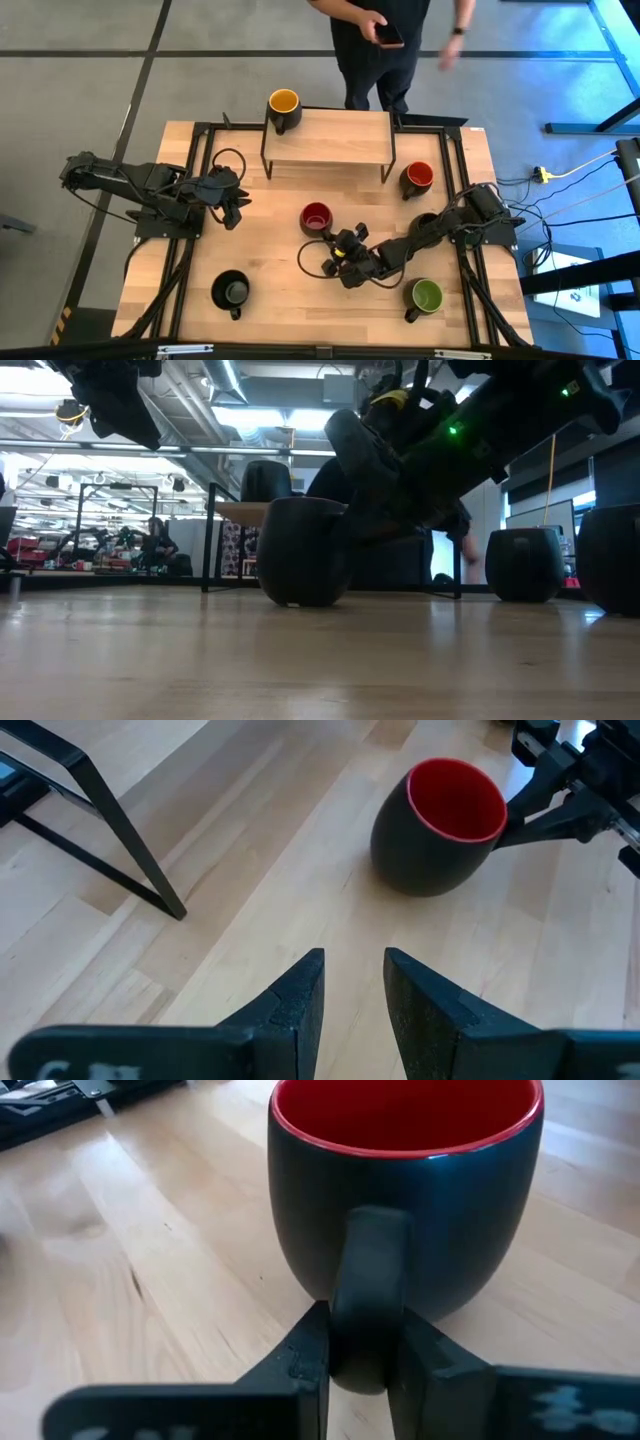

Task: Place coffee mugs
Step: Put the red mug on the shelf

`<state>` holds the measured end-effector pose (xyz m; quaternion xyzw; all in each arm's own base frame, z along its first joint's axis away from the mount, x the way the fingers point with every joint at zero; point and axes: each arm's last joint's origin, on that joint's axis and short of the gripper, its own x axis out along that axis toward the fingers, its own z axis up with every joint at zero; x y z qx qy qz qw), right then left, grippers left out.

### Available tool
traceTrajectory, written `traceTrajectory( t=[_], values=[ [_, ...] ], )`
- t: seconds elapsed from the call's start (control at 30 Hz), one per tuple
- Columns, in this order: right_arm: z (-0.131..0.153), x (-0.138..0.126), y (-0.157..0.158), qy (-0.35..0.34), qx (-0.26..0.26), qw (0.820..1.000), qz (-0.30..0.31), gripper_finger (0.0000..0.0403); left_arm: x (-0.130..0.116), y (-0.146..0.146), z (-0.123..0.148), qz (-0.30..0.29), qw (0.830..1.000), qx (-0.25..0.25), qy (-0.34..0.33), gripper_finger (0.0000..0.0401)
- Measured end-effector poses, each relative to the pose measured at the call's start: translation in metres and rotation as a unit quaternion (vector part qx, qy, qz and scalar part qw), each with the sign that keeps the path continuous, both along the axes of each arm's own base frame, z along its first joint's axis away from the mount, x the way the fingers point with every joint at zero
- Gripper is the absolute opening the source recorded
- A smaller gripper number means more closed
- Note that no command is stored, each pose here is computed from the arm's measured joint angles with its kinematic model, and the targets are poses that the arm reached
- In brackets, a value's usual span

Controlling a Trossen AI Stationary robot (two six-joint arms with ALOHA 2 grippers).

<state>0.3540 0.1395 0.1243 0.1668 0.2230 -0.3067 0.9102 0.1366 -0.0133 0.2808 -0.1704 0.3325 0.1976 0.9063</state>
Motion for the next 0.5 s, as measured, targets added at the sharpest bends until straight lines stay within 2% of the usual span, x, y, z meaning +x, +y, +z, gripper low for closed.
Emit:
traceTrajectory(
  t=[0.2,0.5],
  values=[
    [0.008,0.006,0.003,0.009,0.005,1.0,0.011,0.0046,0.0,-0.002,0.0,-0.023,1.0,-0.016,0.004,0.0101],
    [0.064,0.041,-0.004,0.012,0.006,1.0,-0.017,0.0046,-0.021,-0.001,0.031,-0.094,0.995,-0.024,0.012,0.0101]
  ],
)
